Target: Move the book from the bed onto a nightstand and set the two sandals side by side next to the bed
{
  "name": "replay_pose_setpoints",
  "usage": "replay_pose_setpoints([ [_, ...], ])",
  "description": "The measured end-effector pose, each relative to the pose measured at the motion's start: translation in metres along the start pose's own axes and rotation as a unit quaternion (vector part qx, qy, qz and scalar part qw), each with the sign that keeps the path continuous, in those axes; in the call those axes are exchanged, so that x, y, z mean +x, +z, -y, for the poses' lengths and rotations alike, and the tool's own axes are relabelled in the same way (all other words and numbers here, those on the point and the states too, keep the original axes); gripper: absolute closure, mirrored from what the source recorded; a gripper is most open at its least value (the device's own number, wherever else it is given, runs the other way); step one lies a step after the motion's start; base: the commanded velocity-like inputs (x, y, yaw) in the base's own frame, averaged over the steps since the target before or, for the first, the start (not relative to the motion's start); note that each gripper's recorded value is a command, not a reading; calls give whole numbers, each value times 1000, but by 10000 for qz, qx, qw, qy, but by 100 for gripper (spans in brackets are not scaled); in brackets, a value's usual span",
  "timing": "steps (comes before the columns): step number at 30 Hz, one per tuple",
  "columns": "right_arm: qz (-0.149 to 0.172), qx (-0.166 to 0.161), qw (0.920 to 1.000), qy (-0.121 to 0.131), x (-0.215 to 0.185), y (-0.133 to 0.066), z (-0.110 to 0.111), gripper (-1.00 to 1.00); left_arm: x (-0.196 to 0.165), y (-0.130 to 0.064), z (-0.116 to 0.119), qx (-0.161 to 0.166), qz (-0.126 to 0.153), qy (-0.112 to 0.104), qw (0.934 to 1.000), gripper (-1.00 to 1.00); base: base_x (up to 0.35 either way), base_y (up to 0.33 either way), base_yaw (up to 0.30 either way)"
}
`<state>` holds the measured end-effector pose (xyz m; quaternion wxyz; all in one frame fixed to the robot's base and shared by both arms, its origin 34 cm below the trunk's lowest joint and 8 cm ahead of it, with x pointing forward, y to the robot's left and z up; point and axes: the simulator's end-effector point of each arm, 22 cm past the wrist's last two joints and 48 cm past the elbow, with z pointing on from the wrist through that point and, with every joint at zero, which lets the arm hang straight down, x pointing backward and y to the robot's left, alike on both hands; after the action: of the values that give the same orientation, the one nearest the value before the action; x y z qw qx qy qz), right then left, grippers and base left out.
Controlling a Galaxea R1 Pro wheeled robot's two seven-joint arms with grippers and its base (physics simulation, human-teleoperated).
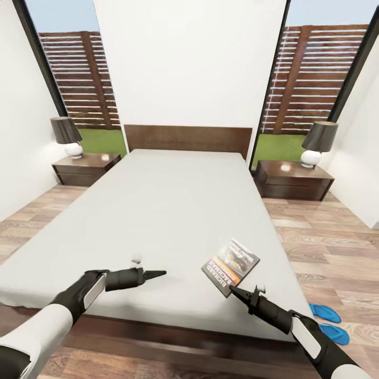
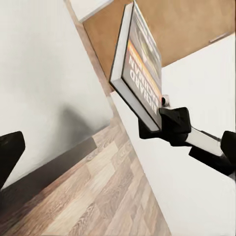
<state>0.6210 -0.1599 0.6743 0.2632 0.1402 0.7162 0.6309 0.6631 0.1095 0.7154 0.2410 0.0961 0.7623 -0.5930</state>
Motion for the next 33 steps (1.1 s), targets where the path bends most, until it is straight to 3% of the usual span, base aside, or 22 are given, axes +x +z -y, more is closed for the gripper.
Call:
replay_pose_setpoints([
  [2, 3, 2, 10000, -3, -2, -1, -4, 100, -3, -5, 9, 144, 9, 126, 9998, -100, 0, 0, 0],
  [7, 44, 39, 10000, -31, -10, -10, -10, 100, 8, -9, 13, 108, -334, 307, 9989, -100, 0, 0, 0],
  [10, 87, 285, 9994, -149, -28, -36, -5, 100, 12, -4, 29, 331, -467, 337, 9978, -100, 0, 0, 0],
  [12, 148, 550, 9979, -294, -48, -66, 0, 100, 36, 9, 55, 846, -840, 409, 9920, -100, 0, 0, 0],
  [15, 141, 620, 9975, -307, -51, -73, -2, 100, 45, 10, 64, 972, -1023, 442, 9890, -100, 0, 0, 0],
  [19, 145, 660, 9972, -307, -54, -77, -7, 100, 44, 9, 71, 997, -1075, 446, 9882, -100, 0, 0, 0],
  [24, 232, 1145, 9931, -80, -58, -115, 14, 100, 40, 6, 76, 967, -1079, 442, 9885, -100, 0, 0, 0],
  [28, 271, 1258, 9917, 14, -56, -123, 16, 100, 37, 5, 82, 965, -1088, 442, 9884, -100, 0, 0, 0],
  [33, 339, 1464, 9884, -216, -56, -134, 22, 100, 33, 6, 90, 971, -1100, 439, 9882, -100, 0, 0, 0],
])
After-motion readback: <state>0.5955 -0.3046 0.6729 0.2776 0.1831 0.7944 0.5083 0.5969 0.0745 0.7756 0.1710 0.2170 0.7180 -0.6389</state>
